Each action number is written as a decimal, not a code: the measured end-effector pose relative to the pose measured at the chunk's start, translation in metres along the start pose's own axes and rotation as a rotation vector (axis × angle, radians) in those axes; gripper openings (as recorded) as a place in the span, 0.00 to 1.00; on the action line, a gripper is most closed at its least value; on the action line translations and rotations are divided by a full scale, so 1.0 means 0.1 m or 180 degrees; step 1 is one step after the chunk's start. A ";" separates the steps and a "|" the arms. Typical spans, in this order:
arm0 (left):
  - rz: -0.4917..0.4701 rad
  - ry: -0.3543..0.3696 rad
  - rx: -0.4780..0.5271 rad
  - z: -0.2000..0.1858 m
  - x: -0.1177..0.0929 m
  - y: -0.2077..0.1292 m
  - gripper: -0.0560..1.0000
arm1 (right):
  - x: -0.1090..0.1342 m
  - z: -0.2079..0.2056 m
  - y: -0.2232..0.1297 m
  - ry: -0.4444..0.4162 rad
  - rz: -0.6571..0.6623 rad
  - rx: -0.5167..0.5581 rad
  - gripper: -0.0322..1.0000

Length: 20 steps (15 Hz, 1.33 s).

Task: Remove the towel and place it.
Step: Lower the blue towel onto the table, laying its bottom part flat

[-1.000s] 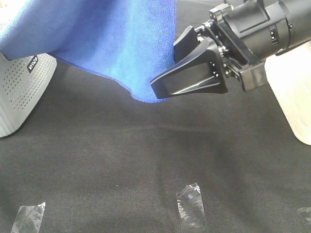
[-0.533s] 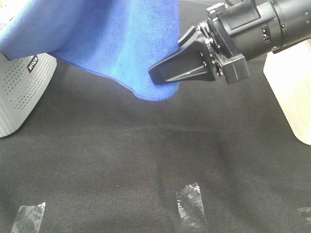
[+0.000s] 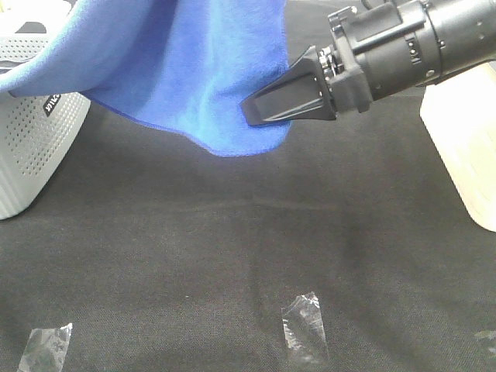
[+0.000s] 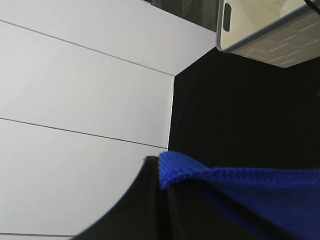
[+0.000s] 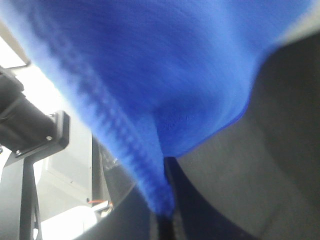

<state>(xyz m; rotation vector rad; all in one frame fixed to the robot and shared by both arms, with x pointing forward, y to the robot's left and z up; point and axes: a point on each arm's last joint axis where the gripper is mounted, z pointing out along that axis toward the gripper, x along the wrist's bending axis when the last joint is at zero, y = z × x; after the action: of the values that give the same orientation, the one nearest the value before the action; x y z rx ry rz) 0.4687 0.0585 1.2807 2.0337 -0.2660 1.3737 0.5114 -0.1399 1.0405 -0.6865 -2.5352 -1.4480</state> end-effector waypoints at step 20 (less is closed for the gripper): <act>-0.1471 0.1470 -0.0458 0.66 0.50 -0.94 0.05 | -0.10 -1.50 2.07 -0.3150 -0.0552 -0.1351 0.06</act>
<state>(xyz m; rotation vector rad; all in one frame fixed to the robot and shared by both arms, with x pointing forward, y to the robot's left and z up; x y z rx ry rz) 0.5873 0.0988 1.2713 1.4821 0.2843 1.4220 0.5991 -0.1809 1.2770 -1.6225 -2.9915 -2.1256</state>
